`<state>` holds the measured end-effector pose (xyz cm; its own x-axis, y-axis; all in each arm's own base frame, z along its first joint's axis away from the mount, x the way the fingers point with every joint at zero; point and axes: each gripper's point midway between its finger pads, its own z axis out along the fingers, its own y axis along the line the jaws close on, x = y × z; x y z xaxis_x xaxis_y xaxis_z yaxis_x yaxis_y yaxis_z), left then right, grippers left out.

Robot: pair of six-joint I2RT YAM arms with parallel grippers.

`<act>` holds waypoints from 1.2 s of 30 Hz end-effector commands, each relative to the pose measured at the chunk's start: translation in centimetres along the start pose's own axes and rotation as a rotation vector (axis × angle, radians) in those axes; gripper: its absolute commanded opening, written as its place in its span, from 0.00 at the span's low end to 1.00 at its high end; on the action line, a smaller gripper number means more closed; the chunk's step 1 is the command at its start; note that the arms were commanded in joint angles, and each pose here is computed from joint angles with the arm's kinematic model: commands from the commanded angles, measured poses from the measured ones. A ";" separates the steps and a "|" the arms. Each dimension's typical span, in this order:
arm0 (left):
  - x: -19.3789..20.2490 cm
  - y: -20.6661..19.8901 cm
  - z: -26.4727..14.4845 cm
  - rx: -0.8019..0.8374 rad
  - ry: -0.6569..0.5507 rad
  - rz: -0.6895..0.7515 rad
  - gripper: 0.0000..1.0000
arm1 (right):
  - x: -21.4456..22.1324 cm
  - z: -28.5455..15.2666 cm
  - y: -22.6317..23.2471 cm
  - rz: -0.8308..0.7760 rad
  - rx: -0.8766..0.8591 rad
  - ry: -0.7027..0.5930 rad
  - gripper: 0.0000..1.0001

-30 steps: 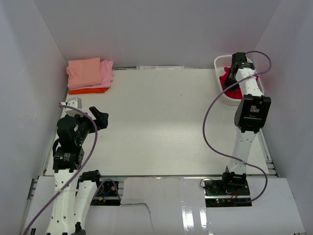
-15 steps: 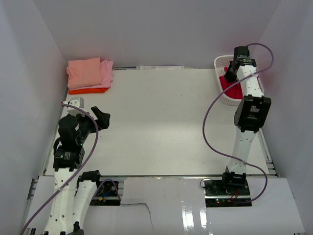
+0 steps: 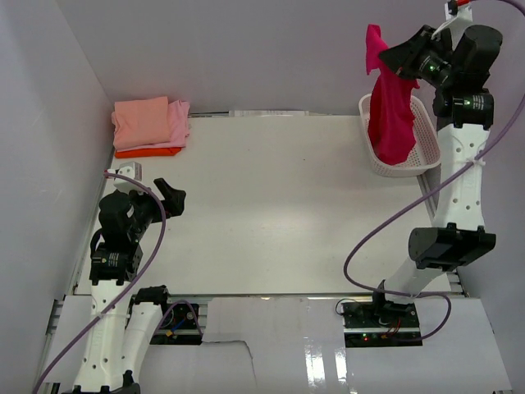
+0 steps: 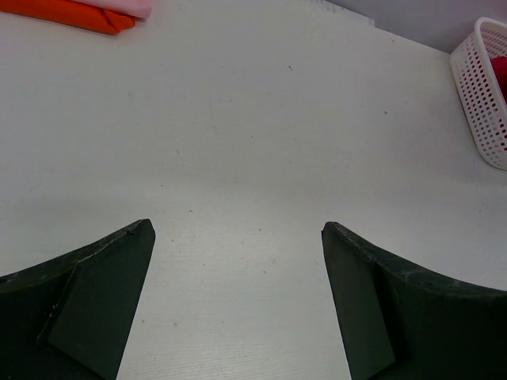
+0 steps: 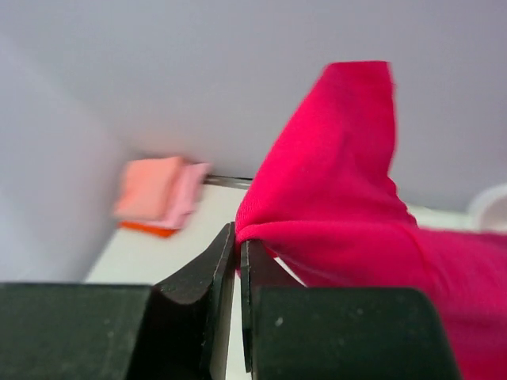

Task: Fold and stack the t-shirts
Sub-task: Grab crumpled tshirt from bin with the right arm, then move the tshirt to the center of the board

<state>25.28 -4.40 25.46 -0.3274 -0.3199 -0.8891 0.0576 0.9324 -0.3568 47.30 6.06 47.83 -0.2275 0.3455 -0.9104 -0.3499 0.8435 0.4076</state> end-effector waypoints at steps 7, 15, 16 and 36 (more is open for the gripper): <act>0.1 -0.4 0.0 0.021 0.002 0.010 0.98 | 0.2 -13.1 21.2 0.000 -0.913 0.181 0.08; 0.0 -0.4 -0.1 0.022 -0.004 0.014 0.98 | 0.1 -22.3 27.4 -0.028 -1.151 0.210 0.08; 0.0 -0.4 -0.1 0.025 -0.003 0.014 0.98 | 0.5 -22.6 27.5 -0.018 -1.156 0.216 0.08; -1.9 -1.5 -1.8 0.060 -0.084 0.033 0.98 | 29.3 -22.6 31.2 0.149 -0.948 0.789 0.08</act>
<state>24.17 -4.67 27.06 -0.2696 -0.3121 -0.9110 0.1012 0.9316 -0.3491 8.44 32.03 39.50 -0.7068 -0.1855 -0.6827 -0.6803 -0.0862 0.7278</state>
